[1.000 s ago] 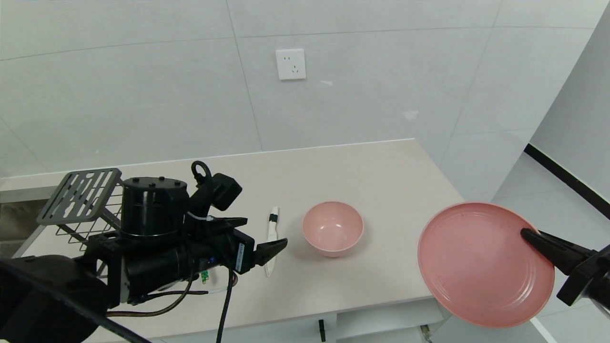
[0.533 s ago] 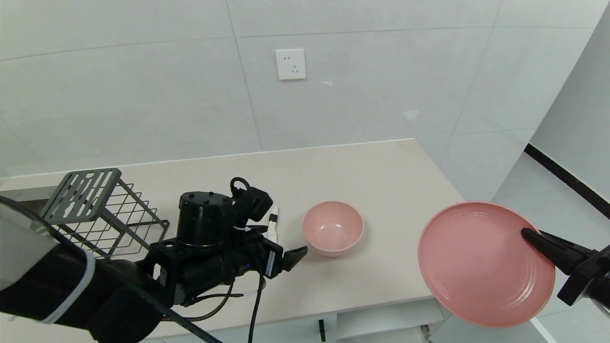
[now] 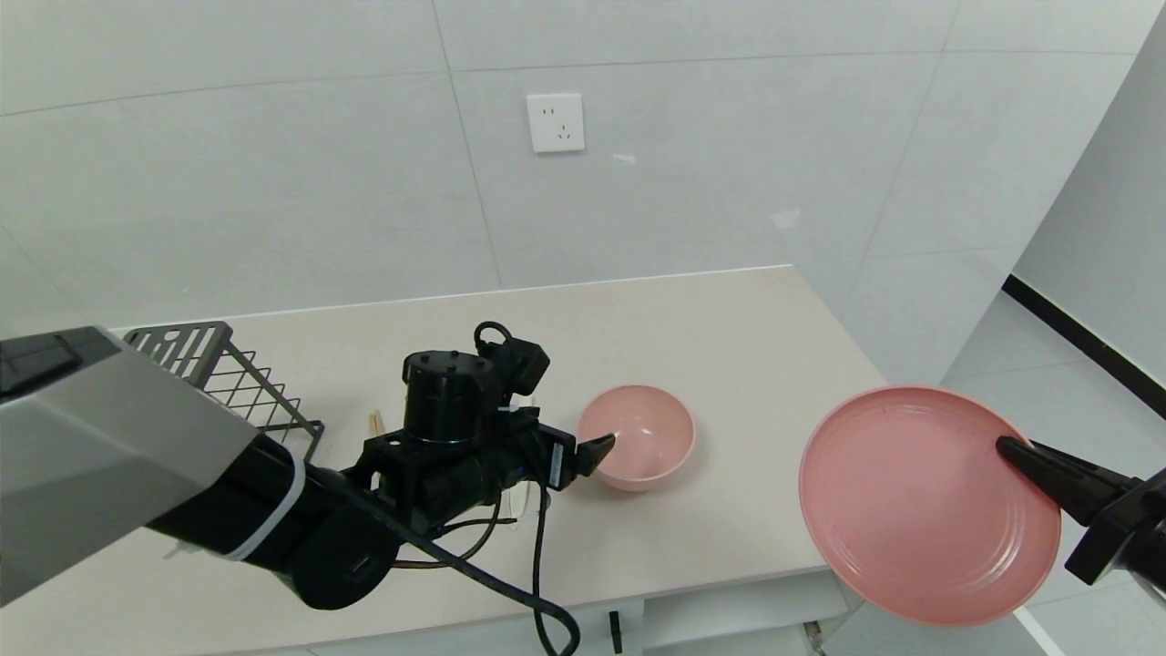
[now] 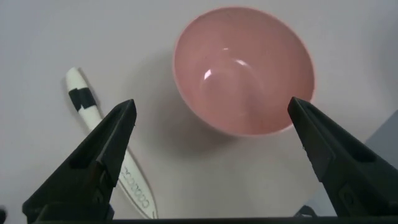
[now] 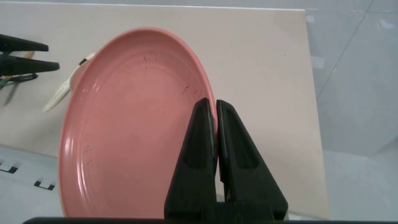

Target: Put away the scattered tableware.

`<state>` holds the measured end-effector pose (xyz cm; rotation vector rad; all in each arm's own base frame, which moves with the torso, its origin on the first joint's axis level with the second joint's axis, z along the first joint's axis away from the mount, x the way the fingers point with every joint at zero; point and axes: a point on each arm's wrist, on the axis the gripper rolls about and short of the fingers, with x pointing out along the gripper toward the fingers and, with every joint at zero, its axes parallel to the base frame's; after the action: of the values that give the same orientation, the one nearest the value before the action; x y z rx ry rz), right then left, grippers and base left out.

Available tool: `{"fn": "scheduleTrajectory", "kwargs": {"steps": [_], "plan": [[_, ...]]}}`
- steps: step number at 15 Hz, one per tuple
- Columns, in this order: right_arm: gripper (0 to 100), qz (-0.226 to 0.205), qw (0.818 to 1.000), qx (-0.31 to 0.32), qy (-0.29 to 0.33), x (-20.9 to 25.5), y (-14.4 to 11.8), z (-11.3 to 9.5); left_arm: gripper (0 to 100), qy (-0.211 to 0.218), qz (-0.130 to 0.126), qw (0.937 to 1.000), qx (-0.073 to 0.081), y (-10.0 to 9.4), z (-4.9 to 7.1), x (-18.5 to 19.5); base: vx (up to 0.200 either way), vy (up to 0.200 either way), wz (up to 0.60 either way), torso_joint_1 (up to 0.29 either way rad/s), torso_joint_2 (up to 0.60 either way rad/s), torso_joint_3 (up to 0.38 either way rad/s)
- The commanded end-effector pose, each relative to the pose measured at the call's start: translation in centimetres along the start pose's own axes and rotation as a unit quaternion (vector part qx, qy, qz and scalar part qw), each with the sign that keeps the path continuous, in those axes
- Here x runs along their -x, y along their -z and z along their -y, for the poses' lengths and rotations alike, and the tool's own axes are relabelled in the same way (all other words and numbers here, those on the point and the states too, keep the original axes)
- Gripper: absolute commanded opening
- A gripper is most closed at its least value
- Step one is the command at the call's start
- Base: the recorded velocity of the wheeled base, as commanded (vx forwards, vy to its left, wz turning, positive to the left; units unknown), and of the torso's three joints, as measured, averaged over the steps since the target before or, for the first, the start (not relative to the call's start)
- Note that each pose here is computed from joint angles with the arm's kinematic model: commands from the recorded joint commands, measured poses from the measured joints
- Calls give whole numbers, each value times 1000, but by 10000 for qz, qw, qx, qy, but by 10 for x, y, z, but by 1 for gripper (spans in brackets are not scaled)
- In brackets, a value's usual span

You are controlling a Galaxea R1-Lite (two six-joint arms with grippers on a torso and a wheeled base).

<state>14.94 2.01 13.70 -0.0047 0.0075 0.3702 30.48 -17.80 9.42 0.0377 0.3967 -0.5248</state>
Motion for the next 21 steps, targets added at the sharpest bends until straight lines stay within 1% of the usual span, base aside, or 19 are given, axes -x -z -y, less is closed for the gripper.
{"fn": "scheduleTrajectory", "kwargs": {"steps": [1,3,7,9,10,14,17,19,21], "plan": [[0,4,10000,4,-5,0,0,0,100,-30,-45,10000,15,4,-3,-17,0,0,0,0,0,0],[0,4,10000,4,-5,0,0,0,100,-51,-44,10000,24,5,-5,-24,0,0,0,0,0,0],[0,4,10000,4,-5,0,0,0,100,-22,-184,9998,32,14,-5,-31,0,0,0,0,0,0],[0,4,10000,4,-5,0,0,0,100,-52,-243,9997,56,18,-9,-34,0,0,0,0,0,0],[0,4,10000,4,-5,0,0,0,100,30,-286,9996,60,21,-9,-36,0,0,0,0,0,0],[0,4,10000,4,-5,0,0,0,100,68,-273,9996,91,22,-9,-50,0,0,0,0,0,0],[0,-3,10000,2,-5,0,0,0,100,68,-388,9992,92,34,-10,-67,0,0,0,0,0,0],[0,4,10000,4,-5,0,0,0,100,65,-434,9990,94,38,-10,-69,0,0,0,0,0,0],[0,-3,10000,2,-13,0,0,0,100,69,-366,9993,92,40,-10,-71,0,0,0,0,0,0]]}}
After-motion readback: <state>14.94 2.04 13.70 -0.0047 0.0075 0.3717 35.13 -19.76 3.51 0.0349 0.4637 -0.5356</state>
